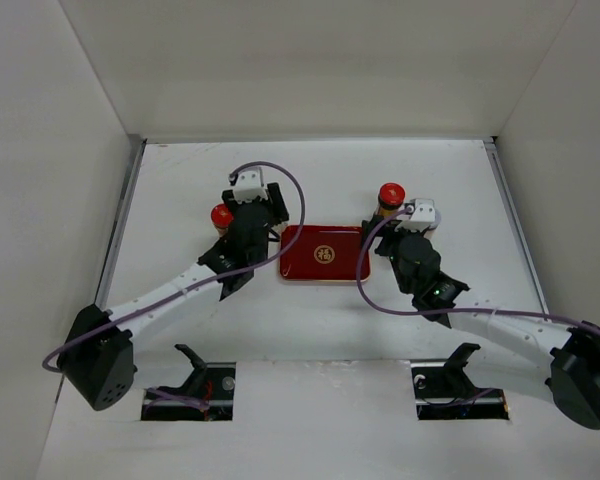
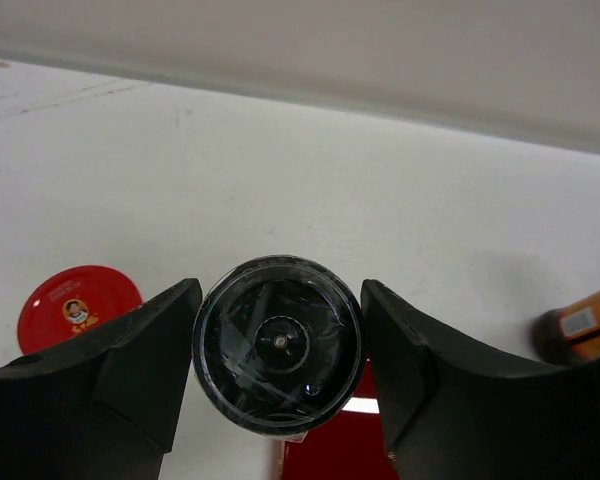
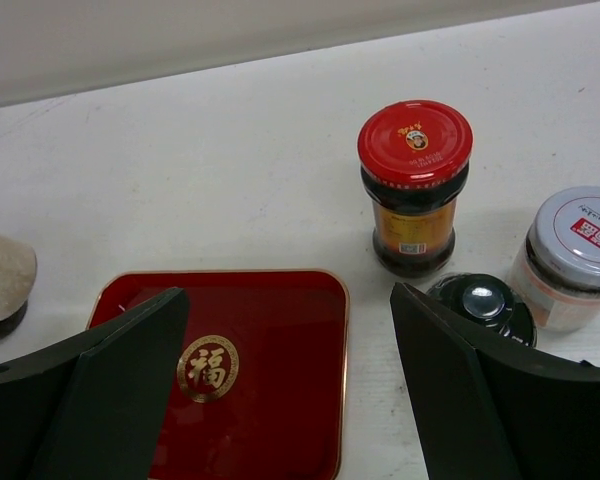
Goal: Organize the condiment bottles
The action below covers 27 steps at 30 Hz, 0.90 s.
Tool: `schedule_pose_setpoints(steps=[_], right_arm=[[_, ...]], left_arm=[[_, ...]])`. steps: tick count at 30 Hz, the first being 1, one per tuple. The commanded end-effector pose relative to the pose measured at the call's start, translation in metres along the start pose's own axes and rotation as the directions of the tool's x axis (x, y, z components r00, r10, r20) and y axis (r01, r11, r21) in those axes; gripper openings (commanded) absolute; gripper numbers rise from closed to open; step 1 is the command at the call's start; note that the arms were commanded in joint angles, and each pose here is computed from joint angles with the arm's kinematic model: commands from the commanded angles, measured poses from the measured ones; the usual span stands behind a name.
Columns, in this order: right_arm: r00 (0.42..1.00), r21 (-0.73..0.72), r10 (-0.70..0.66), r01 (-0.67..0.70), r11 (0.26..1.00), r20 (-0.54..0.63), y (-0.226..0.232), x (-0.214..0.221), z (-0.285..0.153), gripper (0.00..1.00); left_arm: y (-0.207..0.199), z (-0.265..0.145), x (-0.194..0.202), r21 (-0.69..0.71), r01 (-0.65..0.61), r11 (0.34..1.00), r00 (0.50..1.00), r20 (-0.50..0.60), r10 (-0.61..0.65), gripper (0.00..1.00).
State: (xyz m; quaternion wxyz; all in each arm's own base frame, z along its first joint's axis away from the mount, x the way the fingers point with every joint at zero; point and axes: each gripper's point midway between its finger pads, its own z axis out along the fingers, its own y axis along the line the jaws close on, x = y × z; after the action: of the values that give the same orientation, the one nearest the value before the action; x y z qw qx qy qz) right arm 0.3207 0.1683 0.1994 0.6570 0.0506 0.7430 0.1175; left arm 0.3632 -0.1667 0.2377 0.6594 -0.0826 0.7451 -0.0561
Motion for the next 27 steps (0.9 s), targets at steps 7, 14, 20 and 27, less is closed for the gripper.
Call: schedule_pose_setpoints(steps=[7,14,20,27], right_arm=[[0.993,-0.023,0.076,-0.075,0.997,0.093,0.002,-0.03,-0.006,0.89],[0.992,-0.018,0.086,-0.085,0.996,0.097,-0.001,-0.032,-0.006,0.9],[0.991,-0.02,0.089,-0.087,0.996,0.098,-0.001,-0.032,-0.006,0.9],[0.993,-0.011,0.081,-0.081,0.997,0.088,-0.003,-0.028,-0.004,0.91]], left_arm=[[-0.052,0.003,0.014,0.113,0.046,0.993,0.999,0.021,-0.048,0.33],[-0.065,0.018,0.038,0.12,0.015,0.993,1.0,-0.013,-0.014,0.34],[-0.07,0.021,0.059,0.128,-0.001,0.992,1.0,-0.03,0.005,0.38],[-0.074,0.024,0.068,0.131,-0.02,0.991,0.999,-0.045,0.026,0.42]])
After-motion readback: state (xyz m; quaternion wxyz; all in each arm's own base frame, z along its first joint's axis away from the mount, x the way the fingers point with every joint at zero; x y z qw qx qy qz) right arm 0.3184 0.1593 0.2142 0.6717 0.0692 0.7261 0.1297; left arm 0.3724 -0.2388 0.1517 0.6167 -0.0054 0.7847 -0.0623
